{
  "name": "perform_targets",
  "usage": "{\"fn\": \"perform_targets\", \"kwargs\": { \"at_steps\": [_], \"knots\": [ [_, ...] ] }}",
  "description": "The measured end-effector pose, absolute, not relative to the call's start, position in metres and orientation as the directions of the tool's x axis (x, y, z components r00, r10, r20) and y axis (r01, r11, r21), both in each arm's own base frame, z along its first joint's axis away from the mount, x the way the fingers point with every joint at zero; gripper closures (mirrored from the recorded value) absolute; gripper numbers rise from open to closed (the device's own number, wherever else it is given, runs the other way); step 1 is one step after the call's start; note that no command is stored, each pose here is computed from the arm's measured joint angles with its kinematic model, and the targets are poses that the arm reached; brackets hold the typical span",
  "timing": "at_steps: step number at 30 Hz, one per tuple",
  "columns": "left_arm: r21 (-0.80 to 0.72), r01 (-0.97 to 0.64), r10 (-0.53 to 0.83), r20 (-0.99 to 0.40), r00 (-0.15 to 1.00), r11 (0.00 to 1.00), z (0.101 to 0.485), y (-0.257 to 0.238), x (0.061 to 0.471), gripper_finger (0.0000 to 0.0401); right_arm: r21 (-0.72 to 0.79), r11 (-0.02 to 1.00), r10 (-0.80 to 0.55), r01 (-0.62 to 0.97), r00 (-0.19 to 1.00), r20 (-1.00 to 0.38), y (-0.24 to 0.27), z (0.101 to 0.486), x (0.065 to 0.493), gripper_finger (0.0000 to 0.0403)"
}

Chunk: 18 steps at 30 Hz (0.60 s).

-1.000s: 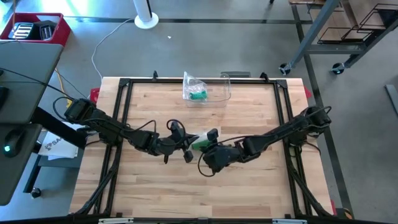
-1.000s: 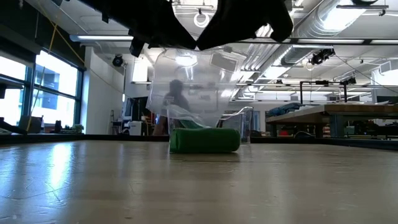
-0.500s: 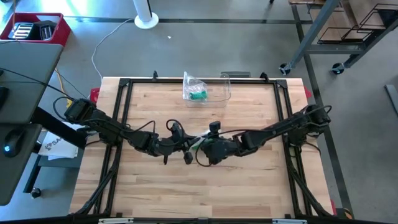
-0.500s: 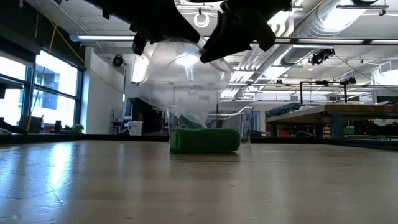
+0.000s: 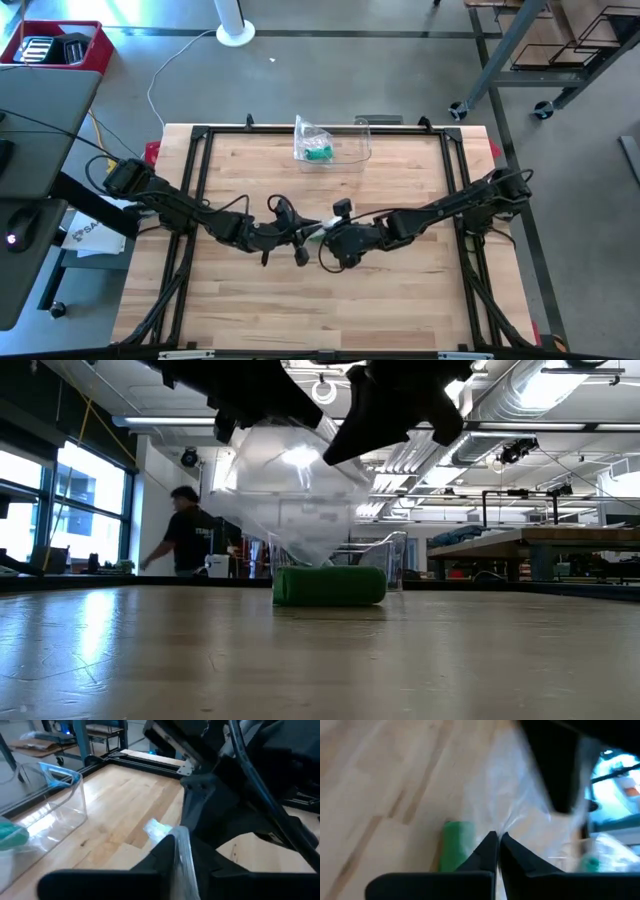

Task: Roll bandage
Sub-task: Open the zip bag

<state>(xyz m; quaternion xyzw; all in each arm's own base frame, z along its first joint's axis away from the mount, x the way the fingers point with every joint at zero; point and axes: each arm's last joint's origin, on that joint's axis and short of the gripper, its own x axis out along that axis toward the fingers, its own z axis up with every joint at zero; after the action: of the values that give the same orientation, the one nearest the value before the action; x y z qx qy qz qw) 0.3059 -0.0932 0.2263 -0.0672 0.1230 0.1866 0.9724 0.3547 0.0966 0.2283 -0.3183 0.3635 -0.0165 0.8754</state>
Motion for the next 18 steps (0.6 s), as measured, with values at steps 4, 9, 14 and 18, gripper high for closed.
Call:
{"fn": "perform_targets", "kwargs": {
  "at_steps": [4,9,14,18],
  "knots": [
    [-0.093,-0.336,0.304,-0.255,0.918,0.937,0.234,-0.088,0.306,0.0327,-0.539,0.799,-0.209,-0.266,0.718,-0.663,0.098,0.225,0.353,0.04],
    [-0.04,-0.191,0.172,-0.284,0.943,0.981,0.239,-0.076,0.307,0.0285,-0.531,0.772,-0.149,-0.349,0.713,-0.686,0.097,0.224,0.353,0.0402],
    [0.127,-0.115,0.154,-0.367,0.917,0.985,0.249,-0.068,0.312,0.0275,-0.549,0.757,-0.169,-0.354,0.705,-0.688,0.089,0.24,0.36,0.0402],
    [0.225,-0.102,0.199,-0.461,0.865,0.969,0.264,-0.061,0.315,0.0279,-0.575,0.741,-0.182,-0.347,0.721,-0.669,0.081,0.252,0.366,0.0402]
  ]
}}
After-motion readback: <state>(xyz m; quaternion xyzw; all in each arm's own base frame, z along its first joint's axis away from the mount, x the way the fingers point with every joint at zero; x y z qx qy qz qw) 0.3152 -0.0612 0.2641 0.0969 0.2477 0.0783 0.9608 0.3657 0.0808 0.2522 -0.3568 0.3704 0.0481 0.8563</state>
